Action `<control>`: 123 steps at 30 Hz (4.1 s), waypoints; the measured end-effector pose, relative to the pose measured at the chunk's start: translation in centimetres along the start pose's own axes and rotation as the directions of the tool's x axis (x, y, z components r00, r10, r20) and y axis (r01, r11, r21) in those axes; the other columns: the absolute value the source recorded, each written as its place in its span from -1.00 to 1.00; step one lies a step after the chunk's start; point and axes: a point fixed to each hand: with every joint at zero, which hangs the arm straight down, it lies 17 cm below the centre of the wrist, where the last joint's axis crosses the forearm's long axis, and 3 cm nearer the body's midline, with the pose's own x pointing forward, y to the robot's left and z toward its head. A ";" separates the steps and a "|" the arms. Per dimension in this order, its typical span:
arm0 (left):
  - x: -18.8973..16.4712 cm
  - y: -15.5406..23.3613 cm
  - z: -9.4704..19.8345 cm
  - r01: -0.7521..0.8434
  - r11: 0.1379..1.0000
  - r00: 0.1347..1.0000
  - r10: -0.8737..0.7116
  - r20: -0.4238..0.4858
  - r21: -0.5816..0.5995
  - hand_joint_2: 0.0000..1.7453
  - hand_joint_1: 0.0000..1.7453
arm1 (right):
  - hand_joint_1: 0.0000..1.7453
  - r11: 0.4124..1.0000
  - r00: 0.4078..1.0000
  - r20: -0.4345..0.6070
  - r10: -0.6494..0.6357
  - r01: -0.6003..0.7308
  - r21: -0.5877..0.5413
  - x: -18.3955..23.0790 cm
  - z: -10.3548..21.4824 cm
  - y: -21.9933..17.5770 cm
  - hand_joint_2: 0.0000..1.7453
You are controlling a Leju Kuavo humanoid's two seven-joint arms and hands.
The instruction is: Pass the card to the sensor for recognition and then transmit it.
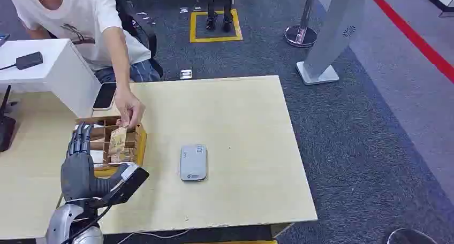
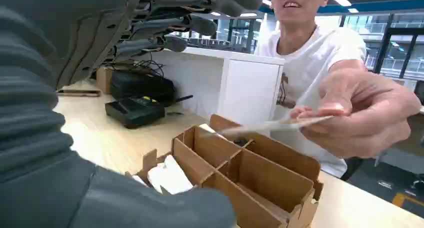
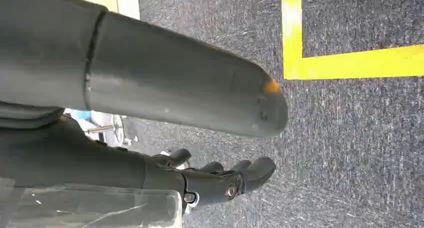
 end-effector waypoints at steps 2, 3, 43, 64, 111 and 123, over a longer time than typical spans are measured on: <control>0.1 0.1 -0.1 0.007 1.000 1.000 -0.007 0.000 0.002 1.00 -0.96 | -1.00 1.000 1.000 0.000 0.000 0.000 0.000 0.0 0.0 0.0 -1.00; 0.1 0.1 -0.2 0.008 1.000 1.000 -0.008 -0.001 0.003 1.00 -0.60 | -1.00 1.000 1.000 0.000 0.000 0.000 0.000 0.0 0.0 0.0 -1.00; 0.5 0.0 -3.0 0.093 0.995 0.995 -0.093 0.030 -0.018 1.00 1.00 | -1.00 1.000 1.000 0.006 0.030 -0.030 0.003 0.1 0.0 0.1 -1.00; 7.4 -11.5 -4.5 0.375 0.918 0.899 -0.325 0.295 -0.132 1.00 1.00 | -1.00 0.988 0.987 0.062 0.152 -0.153 0.016 1.7 0.2 0.3 -1.00; 5.6 -8.4 -4.3 0.152 0.984 0.979 -0.137 0.154 -0.089 1.00 1.00 | -1.00 0.987 0.986 0.052 0.159 -0.161 0.025 0.6 0.1 0.4 -1.00; -1.5 2.9 -7.7 0.223 0.966 0.975 -0.222 -0.023 0.132 1.00 1.00 | -1.00 0.985 0.985 0.034 0.167 -0.168 0.029 0.1 0.1 0.5 -1.00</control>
